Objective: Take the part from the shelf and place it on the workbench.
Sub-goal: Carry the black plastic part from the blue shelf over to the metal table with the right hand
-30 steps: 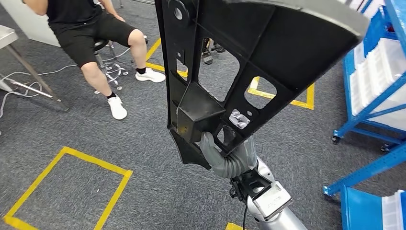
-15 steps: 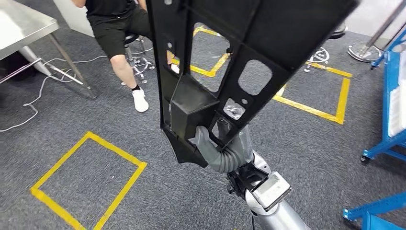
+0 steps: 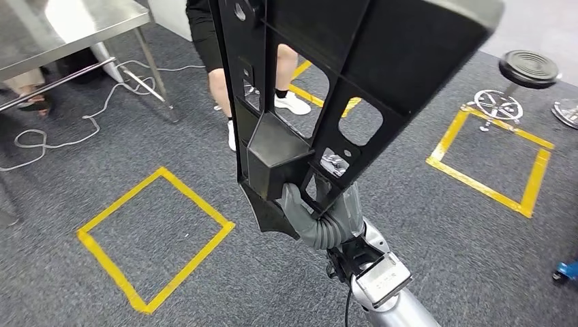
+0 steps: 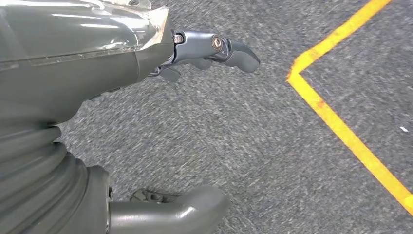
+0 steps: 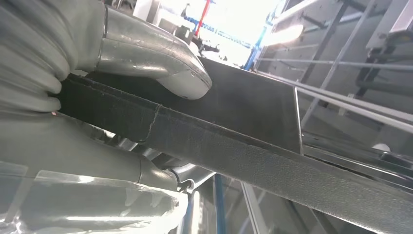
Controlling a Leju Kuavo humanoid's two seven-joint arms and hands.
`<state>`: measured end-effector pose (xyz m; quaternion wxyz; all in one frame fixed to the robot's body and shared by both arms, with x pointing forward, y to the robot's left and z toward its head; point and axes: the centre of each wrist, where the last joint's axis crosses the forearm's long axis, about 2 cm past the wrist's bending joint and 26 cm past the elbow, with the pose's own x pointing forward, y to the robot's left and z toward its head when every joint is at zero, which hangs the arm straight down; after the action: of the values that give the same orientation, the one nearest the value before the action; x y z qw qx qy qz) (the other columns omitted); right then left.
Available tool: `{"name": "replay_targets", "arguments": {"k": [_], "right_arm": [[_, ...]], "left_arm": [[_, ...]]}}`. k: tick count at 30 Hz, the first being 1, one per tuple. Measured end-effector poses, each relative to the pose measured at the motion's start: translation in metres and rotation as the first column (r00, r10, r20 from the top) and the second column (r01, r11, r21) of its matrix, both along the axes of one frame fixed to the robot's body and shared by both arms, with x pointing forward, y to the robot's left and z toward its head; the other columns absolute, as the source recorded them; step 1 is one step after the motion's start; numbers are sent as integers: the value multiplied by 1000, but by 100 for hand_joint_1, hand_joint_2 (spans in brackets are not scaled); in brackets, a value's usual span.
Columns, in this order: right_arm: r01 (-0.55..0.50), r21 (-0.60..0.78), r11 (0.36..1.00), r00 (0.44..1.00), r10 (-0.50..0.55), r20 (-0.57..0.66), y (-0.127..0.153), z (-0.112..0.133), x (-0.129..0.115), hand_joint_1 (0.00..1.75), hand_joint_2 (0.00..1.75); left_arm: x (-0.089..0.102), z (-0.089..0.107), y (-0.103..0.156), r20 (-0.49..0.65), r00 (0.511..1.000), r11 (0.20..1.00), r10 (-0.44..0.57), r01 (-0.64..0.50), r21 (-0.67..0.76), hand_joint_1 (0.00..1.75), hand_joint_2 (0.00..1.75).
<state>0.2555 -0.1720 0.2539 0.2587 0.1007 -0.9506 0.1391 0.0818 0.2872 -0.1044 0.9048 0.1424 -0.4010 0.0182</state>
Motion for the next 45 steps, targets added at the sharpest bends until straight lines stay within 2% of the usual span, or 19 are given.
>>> {"name": "replay_targets", "arguments": {"k": [17,45], "right_arm": [[9,0,1000,1000,-9,-6,2,-2,-7,175,175],[20,9,1000,1000,-20,-22,3,0,-10,175,175]], "left_arm": [[-6,-1,0,-25,1000,1000,-4,4,2,0,175],[0,0,0,-56,998,1000,2,-1,12,0,175]]}}
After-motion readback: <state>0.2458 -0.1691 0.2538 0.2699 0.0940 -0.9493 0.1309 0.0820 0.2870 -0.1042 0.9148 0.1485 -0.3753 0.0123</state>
